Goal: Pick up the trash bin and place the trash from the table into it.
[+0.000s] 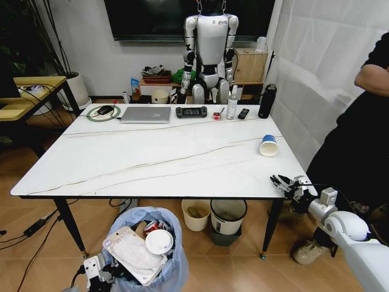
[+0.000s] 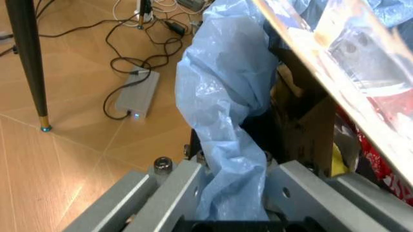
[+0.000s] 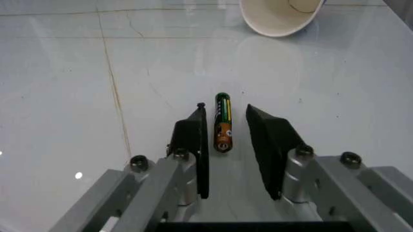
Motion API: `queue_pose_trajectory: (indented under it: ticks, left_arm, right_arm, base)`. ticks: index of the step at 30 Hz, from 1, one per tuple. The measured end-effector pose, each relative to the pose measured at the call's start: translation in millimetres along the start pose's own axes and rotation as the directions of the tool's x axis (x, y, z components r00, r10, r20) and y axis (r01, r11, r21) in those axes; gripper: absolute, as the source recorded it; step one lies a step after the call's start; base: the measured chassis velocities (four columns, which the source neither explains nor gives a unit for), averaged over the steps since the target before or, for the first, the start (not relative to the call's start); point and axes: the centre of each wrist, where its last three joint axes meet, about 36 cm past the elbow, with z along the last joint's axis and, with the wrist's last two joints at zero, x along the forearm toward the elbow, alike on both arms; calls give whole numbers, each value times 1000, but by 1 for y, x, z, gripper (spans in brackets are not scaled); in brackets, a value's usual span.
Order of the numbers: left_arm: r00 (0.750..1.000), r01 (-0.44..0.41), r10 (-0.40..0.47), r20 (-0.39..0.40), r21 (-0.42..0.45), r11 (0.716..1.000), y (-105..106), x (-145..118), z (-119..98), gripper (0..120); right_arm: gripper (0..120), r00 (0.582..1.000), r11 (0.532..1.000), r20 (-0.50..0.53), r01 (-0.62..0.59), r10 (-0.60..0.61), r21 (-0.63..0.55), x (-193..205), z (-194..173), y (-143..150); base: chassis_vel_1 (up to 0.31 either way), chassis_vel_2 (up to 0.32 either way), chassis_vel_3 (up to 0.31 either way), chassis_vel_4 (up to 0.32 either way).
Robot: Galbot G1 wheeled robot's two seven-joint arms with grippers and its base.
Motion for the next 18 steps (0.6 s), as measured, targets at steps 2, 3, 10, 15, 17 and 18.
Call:
queue_pose_trajectory:
  ticks: [2,3,10,15,17,18]
  left_arm:
    - [1000,-1,1,0,0,1000,0,0,0,0]
    - [1000,-1,1,-1,-1,1000,0,0,-1,0]
    - [1000,-5,5,-3,-4,1000,0,-1,-2,0]
    - [1000,-12,12,-3,-3,1000,-2,-3,-4,0]
    - [1000,-14,14,-3,-3,1000,-2,-4,-5,0]
    - [1000,-13,13,-3,-4,1000,-2,-4,-5,0]
  right_arm:
    - [15,1000,1000,-1,1,-1,2,1,0,1]
    - [11,1000,1000,-2,2,-2,4,1,1,2]
    - [0,1000,1000,2,9,-9,8,5,2,6]
    - [0,996,997,65,64,-62,-35,10,-6,24]
    - [0,980,987,146,147,-137,-63,7,-20,44]
    - [0,964,977,191,204,-188,-68,3,-27,56]
  base:
    - [0,0,0,0]
    - [0,0,0,0]
    - [0,0,0,0]
    - [0,0,0,0]
    - [0,0,0,0]
    - [0,0,0,0]
